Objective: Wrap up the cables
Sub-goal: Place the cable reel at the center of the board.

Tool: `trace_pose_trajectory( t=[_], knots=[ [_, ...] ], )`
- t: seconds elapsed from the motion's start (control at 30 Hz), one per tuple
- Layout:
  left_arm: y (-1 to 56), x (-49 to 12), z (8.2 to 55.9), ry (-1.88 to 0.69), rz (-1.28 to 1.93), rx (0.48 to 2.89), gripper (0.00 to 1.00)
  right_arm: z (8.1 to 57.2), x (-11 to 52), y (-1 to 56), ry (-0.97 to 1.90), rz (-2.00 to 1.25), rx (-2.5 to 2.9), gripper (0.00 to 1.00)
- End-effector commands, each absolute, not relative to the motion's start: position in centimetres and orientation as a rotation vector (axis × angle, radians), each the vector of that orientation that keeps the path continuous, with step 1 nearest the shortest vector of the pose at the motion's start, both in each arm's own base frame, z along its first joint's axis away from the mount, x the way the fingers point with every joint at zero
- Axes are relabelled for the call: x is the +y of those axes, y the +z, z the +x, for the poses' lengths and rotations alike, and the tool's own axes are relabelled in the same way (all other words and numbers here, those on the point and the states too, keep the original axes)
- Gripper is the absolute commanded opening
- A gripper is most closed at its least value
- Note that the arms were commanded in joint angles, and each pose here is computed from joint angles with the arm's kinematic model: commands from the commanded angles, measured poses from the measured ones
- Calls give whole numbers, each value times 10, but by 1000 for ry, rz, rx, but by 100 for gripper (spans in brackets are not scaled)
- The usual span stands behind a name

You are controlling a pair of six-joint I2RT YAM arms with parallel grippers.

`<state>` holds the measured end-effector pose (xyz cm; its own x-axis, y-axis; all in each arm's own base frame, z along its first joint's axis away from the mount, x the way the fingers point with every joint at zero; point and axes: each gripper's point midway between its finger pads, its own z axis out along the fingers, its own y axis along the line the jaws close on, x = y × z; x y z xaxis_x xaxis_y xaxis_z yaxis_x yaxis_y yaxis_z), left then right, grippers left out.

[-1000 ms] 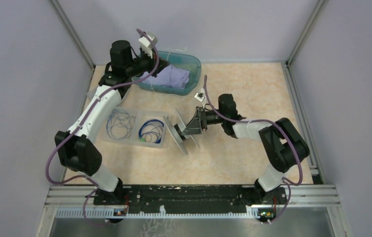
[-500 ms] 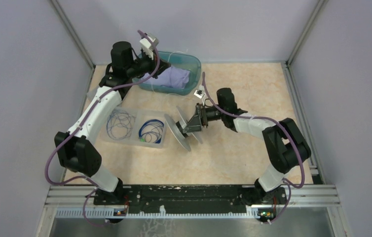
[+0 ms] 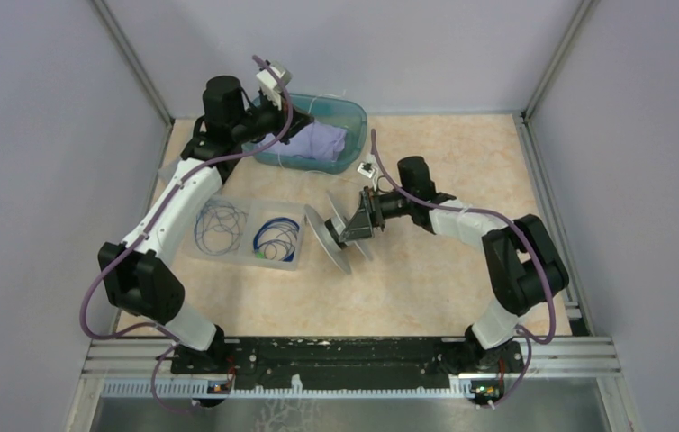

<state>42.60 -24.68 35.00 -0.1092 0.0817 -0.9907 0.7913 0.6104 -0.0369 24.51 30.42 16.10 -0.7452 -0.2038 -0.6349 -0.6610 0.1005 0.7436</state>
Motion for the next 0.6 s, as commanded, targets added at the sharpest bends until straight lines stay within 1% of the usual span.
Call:
trace_pose_trajectory(
  t=[0.0, 0.23, 0.57],
  knots=[
    [366, -249, 415, -710, 776, 1527, 0, 260, 303, 164, 1613, -882, 1981, 96],
    [366, -251, 413, -708, 785, 1525, 0, 266, 295, 165, 1583, -897, 1985, 96],
    [364, -251, 410, -705, 793, 1524, 0, 282, 283, 170, 1485, -952, 1961, 87]
  ],
)
